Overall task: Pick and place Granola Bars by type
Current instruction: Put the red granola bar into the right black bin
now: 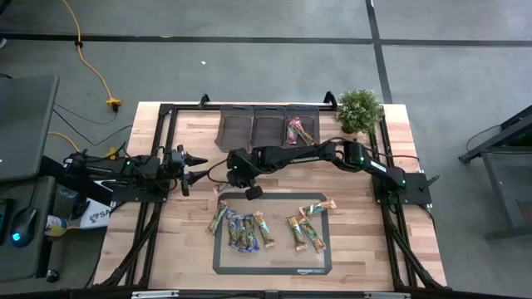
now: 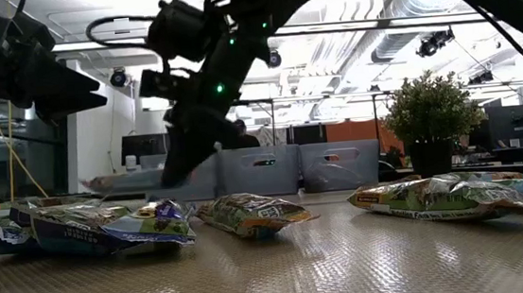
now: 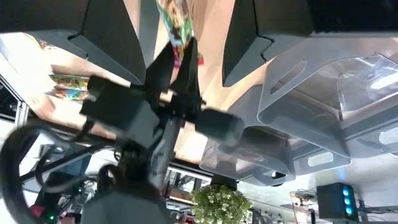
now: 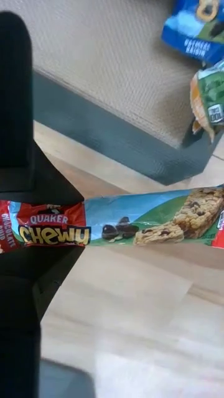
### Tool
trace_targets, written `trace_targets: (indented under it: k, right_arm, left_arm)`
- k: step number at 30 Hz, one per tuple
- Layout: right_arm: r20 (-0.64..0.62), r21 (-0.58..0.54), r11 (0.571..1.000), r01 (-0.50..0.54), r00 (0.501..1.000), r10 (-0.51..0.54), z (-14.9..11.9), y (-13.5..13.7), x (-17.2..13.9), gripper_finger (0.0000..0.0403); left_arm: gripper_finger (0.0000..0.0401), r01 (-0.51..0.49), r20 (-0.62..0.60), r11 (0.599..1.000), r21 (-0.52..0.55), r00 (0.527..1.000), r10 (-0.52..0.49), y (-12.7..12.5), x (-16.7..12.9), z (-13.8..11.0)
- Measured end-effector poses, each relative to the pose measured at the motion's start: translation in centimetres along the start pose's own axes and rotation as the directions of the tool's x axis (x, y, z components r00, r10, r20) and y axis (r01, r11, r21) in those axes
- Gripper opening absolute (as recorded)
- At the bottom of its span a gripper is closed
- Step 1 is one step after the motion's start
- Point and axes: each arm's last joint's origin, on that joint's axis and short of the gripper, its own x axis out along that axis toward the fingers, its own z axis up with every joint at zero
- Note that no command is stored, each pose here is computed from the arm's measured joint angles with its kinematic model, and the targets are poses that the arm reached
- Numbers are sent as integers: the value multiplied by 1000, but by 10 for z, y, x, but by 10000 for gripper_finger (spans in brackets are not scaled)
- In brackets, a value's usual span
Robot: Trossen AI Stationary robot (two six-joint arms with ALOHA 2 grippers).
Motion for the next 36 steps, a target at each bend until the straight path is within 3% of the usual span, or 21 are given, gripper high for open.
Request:
trace_targets:
  k: [12,22,27,30,36]
  right_arm:
    - [-219,105,991,85,974,-60,-4,0,-56,78]
    - [-226,299,931,209,964,-144,3,-5,-99,78]
    - [-233,430,850,305,947,-221,3,-14,-124,78]
    - [-243,510,775,375,926,-288,2,-20,-142,78]
    - [-311,680,529,507,853,-419,-9,-40,-179,78]
  left_arm:
    - [211,1,0,1000,0,1000,-1,0,0,0]
    - [211,2,0,1000,0,1000,-2,0,0,0]
    - [211,2,0,1000,0,1000,-2,0,0,0]
    - [211,2,0,1000,0,1000,-2,0,0,0]
    - [211,2,0,1000,0,1000,-2,0,0,0]
